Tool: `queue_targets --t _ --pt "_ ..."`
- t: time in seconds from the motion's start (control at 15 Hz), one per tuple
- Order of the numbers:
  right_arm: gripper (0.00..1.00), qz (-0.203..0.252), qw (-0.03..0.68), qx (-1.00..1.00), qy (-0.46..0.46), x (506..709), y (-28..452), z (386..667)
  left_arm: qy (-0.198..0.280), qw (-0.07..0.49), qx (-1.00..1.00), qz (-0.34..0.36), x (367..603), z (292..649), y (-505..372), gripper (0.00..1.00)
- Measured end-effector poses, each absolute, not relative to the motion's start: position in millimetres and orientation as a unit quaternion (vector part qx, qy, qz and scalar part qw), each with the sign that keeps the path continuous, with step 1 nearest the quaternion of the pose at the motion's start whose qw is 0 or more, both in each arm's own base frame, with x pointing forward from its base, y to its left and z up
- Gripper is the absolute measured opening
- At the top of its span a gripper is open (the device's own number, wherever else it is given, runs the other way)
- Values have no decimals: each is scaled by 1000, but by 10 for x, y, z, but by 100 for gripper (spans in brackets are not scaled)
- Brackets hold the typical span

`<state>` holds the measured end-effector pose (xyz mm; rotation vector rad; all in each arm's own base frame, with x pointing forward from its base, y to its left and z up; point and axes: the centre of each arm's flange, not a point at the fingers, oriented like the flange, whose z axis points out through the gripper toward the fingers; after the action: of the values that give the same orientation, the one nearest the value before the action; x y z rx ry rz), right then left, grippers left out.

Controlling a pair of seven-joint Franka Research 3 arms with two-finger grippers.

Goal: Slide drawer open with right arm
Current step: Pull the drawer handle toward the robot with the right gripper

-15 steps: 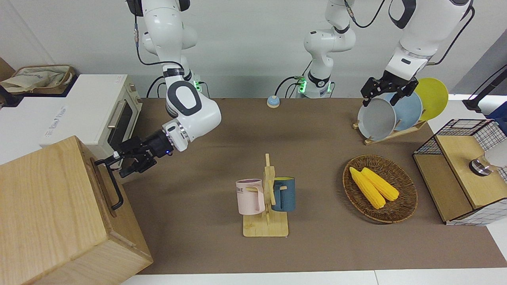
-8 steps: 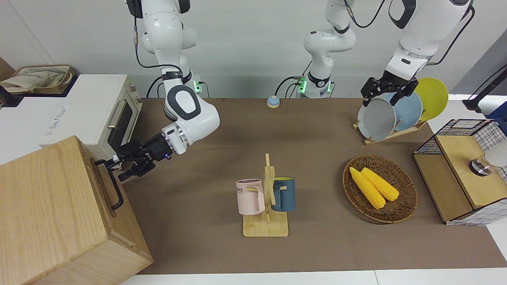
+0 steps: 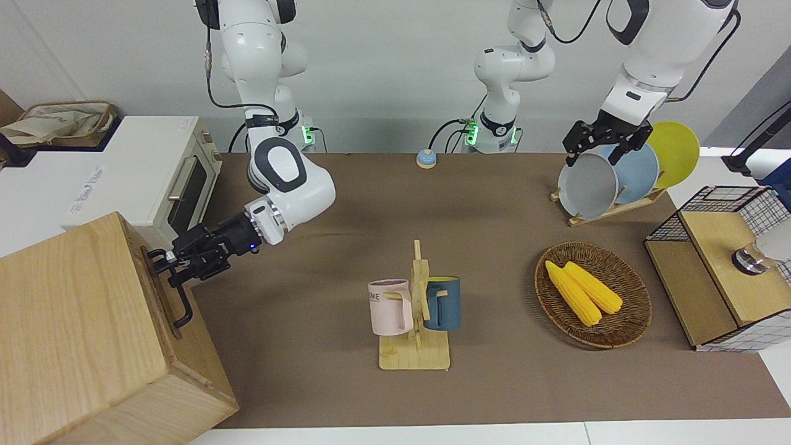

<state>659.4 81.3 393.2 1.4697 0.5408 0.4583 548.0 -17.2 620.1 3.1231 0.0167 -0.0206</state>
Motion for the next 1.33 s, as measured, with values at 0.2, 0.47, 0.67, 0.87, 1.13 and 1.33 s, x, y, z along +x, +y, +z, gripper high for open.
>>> queue_targets --t 0.2,0.47,0.67,0.87,1.13,1.33 --pt "27 208 683 657 242 6595 816 3885 5 9 1000 -7 5480 6200 -171 100" --pt "18 218 679 661 235 6595 818 3869 5 9 1000 -7 5480 6200 -171 100" --pt "18 218 679 661 234 6595 821 3869 5 9 1000 -7 5480 6201 -171 100" --pt "18 218 679 661 232 6586 852 3869 5 9 1000 -7 5480 6201 -171 100" --pt "18 216 679 665 224 6553 954 3873 5 9 1000 -7 5480 6201 -171 100" --pt "18 213 677 671 215 6505 1090 3884 5 9 1000 -7 5480 6200 -172 100"
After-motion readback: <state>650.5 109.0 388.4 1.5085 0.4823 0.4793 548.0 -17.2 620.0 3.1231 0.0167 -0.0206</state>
